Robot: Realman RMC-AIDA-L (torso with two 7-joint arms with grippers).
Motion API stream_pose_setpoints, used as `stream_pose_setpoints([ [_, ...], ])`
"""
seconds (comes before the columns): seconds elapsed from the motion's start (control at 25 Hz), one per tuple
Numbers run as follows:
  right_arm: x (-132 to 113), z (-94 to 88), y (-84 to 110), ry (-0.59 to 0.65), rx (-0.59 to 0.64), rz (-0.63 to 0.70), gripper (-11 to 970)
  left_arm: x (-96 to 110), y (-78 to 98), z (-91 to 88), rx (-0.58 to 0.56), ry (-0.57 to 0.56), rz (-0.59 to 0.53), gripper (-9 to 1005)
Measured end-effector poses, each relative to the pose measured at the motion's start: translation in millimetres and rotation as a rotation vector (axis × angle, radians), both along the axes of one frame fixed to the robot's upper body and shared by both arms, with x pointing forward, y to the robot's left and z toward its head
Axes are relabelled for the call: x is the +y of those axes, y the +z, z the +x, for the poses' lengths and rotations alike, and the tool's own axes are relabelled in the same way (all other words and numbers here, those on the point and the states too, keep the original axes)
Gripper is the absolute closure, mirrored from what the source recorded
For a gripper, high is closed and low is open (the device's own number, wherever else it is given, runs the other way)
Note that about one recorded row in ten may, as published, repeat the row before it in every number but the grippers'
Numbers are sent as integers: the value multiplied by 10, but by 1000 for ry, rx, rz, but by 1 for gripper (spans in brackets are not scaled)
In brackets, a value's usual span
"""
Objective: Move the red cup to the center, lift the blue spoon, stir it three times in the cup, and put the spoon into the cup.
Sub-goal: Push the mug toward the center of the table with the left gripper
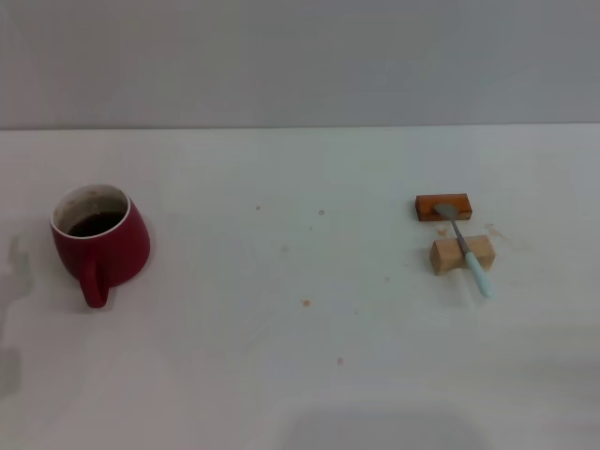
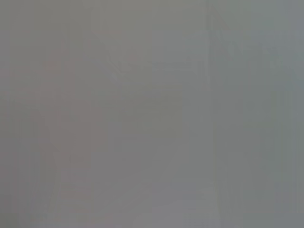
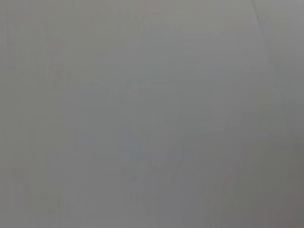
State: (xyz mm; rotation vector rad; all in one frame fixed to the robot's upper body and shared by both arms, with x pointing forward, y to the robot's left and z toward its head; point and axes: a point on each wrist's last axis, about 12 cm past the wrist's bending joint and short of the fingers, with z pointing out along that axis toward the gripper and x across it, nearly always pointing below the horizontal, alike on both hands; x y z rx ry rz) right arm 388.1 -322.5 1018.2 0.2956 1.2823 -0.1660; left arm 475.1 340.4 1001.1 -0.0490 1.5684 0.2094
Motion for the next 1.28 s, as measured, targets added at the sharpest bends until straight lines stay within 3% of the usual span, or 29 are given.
stream_pose_setpoints([
  [0.4, -4, -14, -2, -3, 0, -1, 273, -44, -15, 73, 45, -26, 105, 825],
  [0.64, 5, -17, 4, 0, -5, -1, 272, -64, -23, 89, 59, -38, 127, 973],
  [0.68, 15, -18, 8, 5, -9, -2, 272, -101, -49, 144, 100, -76, 185, 998],
  [0.88, 21, -19, 15, 7, -15, -3, 273, -183, -55, 248, 142, -131, 329, 997],
  [1.28, 24, -46, 21, 13, -26, 3, 272, -202, -47, 401, 185, -165, 409, 994],
])
